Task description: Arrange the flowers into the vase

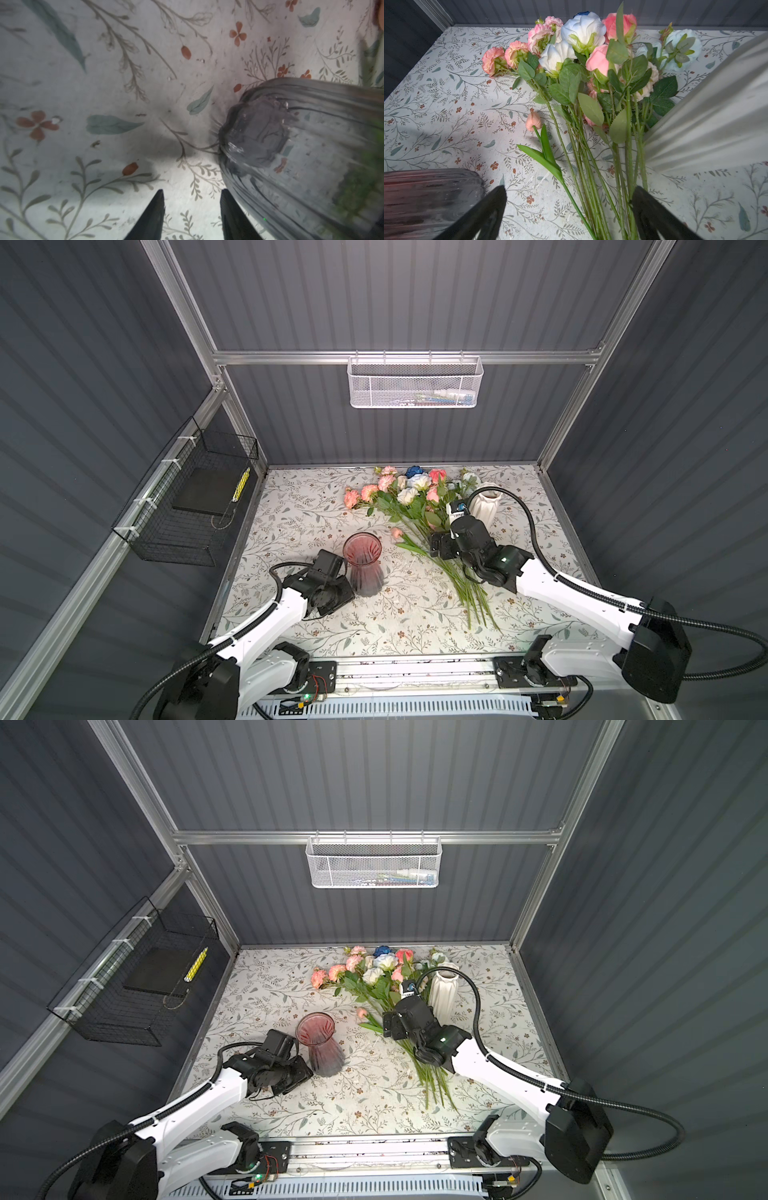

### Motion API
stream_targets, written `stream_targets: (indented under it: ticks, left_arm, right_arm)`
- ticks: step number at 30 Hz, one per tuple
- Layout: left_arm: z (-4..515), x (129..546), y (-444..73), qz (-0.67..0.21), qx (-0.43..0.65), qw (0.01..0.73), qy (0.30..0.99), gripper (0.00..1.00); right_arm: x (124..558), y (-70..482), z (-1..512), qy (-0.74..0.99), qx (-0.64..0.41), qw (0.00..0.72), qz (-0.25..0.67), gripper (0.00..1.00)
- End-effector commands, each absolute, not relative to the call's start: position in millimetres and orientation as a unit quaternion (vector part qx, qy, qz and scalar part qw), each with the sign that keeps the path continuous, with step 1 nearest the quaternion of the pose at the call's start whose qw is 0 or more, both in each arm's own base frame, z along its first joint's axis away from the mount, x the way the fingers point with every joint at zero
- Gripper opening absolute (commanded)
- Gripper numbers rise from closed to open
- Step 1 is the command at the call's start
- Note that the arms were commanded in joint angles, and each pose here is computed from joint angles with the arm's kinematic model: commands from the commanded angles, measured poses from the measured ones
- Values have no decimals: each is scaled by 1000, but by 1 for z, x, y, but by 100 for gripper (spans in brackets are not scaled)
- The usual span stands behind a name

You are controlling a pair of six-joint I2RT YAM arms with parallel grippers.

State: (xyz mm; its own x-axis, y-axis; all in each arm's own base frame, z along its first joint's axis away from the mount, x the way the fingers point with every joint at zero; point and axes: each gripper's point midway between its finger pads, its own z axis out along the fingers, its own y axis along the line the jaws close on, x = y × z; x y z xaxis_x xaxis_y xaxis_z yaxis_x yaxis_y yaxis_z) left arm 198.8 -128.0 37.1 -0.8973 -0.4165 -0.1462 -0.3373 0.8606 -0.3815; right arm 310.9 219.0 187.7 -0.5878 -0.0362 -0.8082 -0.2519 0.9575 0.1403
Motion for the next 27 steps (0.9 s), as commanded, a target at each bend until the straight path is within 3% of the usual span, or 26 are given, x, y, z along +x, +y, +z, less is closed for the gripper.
stream_targets:
  ticks: [1, 17, 19, 22, 27]
  left_arm:
    - [51, 226, -148, -207, -169, 141, 953, 45]
    - [48, 267, -203, -258, -73, 123, 955, 42]
    - [49, 264, -201, -255, -67, 122, 957, 46]
    - [56, 257, -185, -229, -66, 139, 961, 62]
    - [84, 249, -156, -190, -74, 194, 960, 84]
  right_arm:
    - [309, 221, 191, 881, -87, 442, 144, 92]
    - [308, 235, 151, 909, -136, 355, 170, 78]
    - [308, 239, 141, 916, -149, 332, 170, 76]
    - [305, 243, 122, 927, -170, 296, 157, 73]
    - [306, 238, 90, 940, -183, 263, 118, 56]
